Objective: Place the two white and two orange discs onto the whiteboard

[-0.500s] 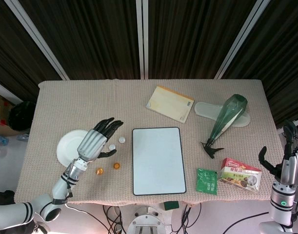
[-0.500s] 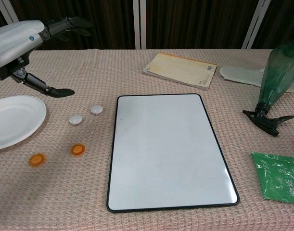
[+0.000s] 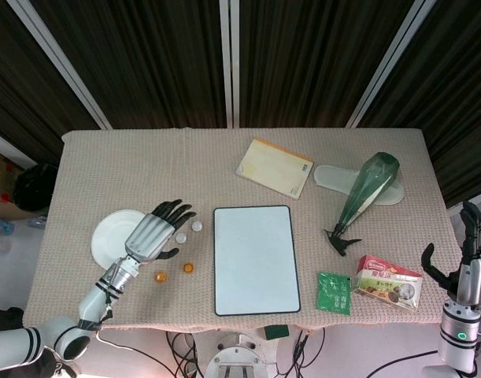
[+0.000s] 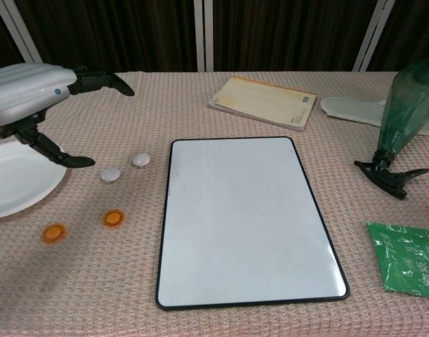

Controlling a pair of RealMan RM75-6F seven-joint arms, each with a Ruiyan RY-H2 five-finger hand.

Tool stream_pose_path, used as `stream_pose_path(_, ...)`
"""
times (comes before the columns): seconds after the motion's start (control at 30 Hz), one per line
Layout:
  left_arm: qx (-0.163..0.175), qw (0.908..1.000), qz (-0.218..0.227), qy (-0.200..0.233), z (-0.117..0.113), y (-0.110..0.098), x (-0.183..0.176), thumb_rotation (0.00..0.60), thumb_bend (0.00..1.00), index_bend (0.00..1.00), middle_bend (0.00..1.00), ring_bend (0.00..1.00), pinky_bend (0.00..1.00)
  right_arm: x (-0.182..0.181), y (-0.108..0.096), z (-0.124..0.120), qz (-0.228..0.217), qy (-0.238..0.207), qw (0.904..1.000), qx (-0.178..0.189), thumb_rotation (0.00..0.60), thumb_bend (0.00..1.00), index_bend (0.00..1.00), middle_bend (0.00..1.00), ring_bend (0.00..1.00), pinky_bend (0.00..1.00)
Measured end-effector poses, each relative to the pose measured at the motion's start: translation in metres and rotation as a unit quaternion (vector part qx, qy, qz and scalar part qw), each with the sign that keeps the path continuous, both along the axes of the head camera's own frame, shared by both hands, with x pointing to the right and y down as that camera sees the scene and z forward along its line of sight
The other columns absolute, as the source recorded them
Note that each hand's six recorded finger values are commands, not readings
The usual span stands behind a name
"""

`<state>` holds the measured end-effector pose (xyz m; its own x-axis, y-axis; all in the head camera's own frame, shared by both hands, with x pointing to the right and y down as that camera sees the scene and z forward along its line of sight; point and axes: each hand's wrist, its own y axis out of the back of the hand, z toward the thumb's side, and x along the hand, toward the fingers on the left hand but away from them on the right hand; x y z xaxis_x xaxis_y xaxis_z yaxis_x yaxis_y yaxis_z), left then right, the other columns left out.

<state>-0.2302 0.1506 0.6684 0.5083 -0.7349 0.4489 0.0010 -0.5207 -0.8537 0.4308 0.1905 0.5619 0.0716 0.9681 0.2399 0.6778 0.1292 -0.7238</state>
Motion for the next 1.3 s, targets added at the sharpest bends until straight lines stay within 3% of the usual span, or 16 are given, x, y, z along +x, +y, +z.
stream_pose_path(0.17, -0.046, 0.9973, 0.019, -0.055, 0.018, 0.001, -0.001, 0.600, 0.16, 0.22, 0.13, 0.07, 0.17, 0.002, -0.002, 0.006, 0.006, 0.030, 0.9990, -0.034, 0.600, 0.54, 0.04, 0.02, 0.00, 0.00)
stream_pose_path(0.47, -0.069, 0.9928, 0.019, -0.096, 0.039, -0.008, -0.002, 0.600, 0.18, 0.30, 0.14, 0.07, 0.17, 0.009, 0.000, 0.021, 0.027, 0.079, 0.9911, -0.103, 0.600, 0.54, 0.04, 0.00, 0.00, 0.00)
stream_pose_path(0.73, -0.085, 0.9904, 0.012, -0.108, 0.050, -0.009, -0.005, 0.600, 0.19, 0.40, 0.15, 0.07, 0.17, 0.015, 0.002, 0.022, 0.034, 0.085, 0.9893, -0.113, 0.600, 0.61, 0.04, 0.00, 0.00, 0.00)
stream_pose_path(1.3, -0.099, 0.9888, 0.019, -0.110, 0.064, -0.010, 0.003, 0.600, 0.26, 0.42, 0.17, 0.07, 0.16, 0.019, 0.001, 0.022, 0.041, 0.083, 0.9895, -0.111, 0.600, 0.61, 0.04, 0.00, 0.00, 0.00)
